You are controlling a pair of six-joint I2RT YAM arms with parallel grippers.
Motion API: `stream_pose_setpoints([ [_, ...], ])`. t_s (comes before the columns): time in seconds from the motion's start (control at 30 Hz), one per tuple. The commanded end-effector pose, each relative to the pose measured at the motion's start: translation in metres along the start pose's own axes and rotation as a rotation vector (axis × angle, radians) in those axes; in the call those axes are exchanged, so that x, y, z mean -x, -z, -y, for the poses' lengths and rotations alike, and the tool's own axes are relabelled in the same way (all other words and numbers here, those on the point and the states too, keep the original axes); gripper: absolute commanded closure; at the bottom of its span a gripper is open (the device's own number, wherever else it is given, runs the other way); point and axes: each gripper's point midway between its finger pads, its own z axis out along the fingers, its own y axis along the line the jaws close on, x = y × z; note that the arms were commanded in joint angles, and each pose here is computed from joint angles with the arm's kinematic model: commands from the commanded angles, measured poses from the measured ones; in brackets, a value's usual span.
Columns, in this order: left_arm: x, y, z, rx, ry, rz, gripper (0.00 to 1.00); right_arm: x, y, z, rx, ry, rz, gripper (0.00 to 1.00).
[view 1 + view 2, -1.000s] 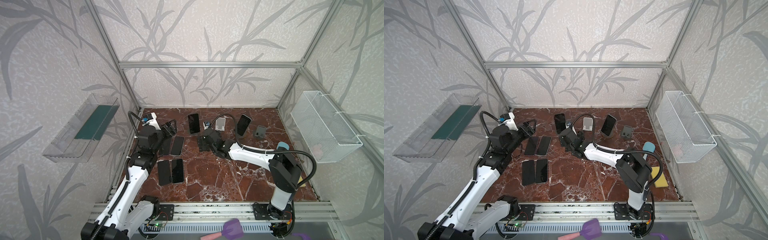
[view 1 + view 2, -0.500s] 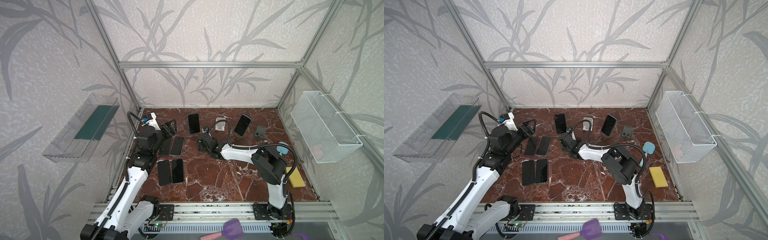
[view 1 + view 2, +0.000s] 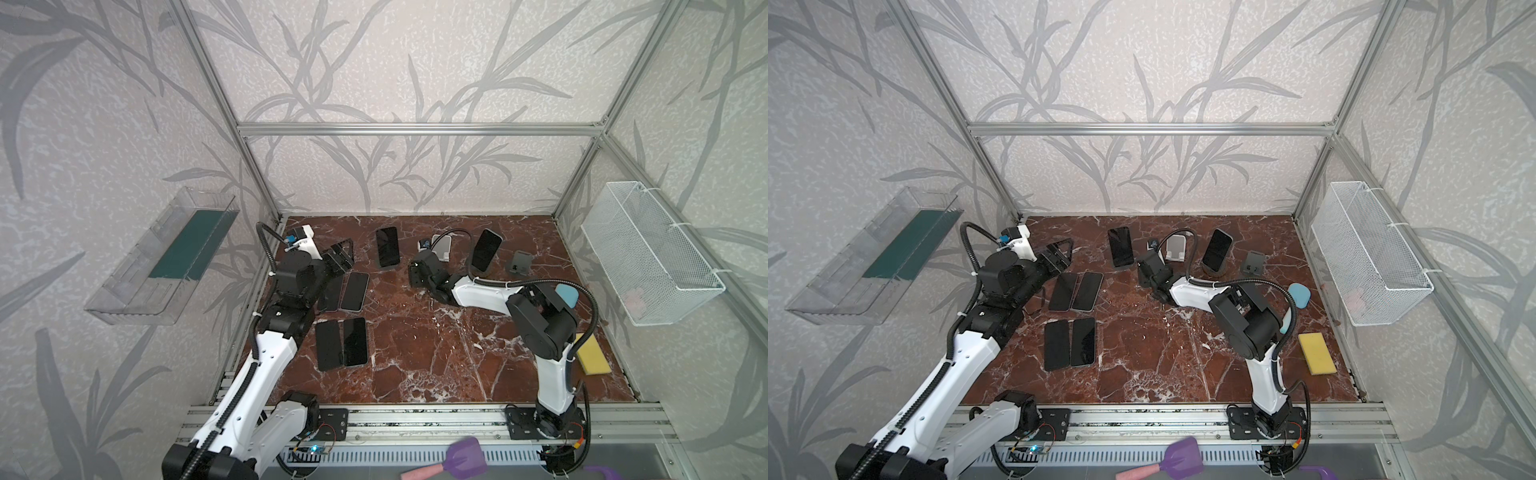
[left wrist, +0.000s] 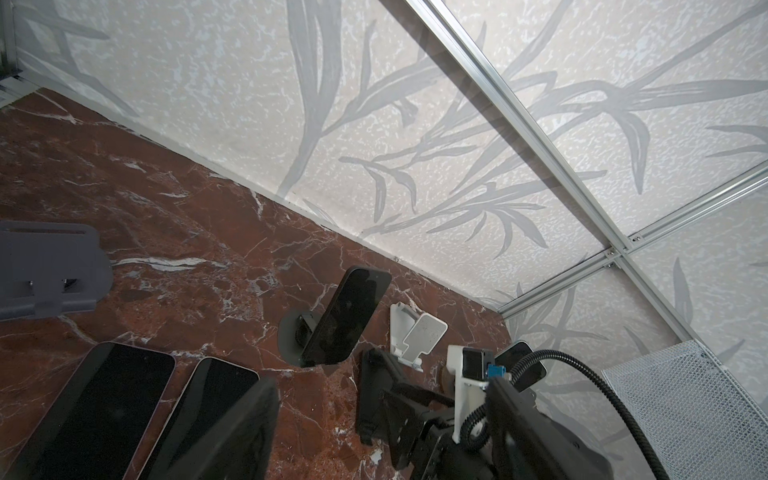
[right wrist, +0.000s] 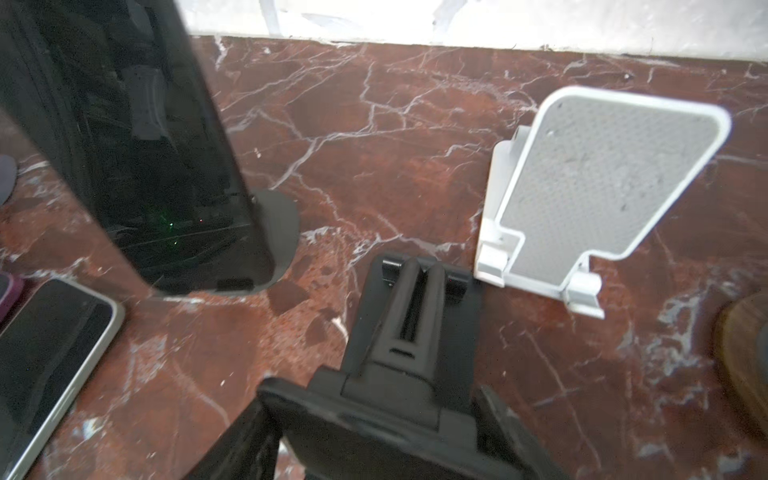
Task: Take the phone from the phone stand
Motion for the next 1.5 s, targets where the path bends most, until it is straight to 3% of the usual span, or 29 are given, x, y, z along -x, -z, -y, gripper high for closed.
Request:
stream_pose_setpoints([
  [0.0,0.001,-0.001,-0.001,-0.003,0.003,0.006,0.21,0.025,-0.019,-0.009,0.059,0.021,0.043,0.39],
  [0.47,-0.003,-0.005,-0.004,0.007,-0.002,-0.008,0.21,0.036,-0.061,0.007,0.089,0.071,-0.001,0.37],
  [0.73,-0.004,-0.007,-0.003,-0.003,0.003,-0.017,0.21,0.05,-0.066,0.024,0.079,0.127,0.023,0.36],
  [0.87,-0.005,-0.01,-0.004,-0.006,0.007,-0.029,0.21,0.055,-0.064,0.02,0.125,0.146,0.013,0.18],
  [1.2,0.002,-0.003,0.0,-0.013,-0.006,-0.003,0.2,0.124,-0.006,0.019,0.105,0.109,0.093,0.11],
  [1.47,0.008,0.004,0.003,-0.021,0.001,0.018,0.19,0.142,0.04,0.012,0.094,0.072,0.132,0.06],
])
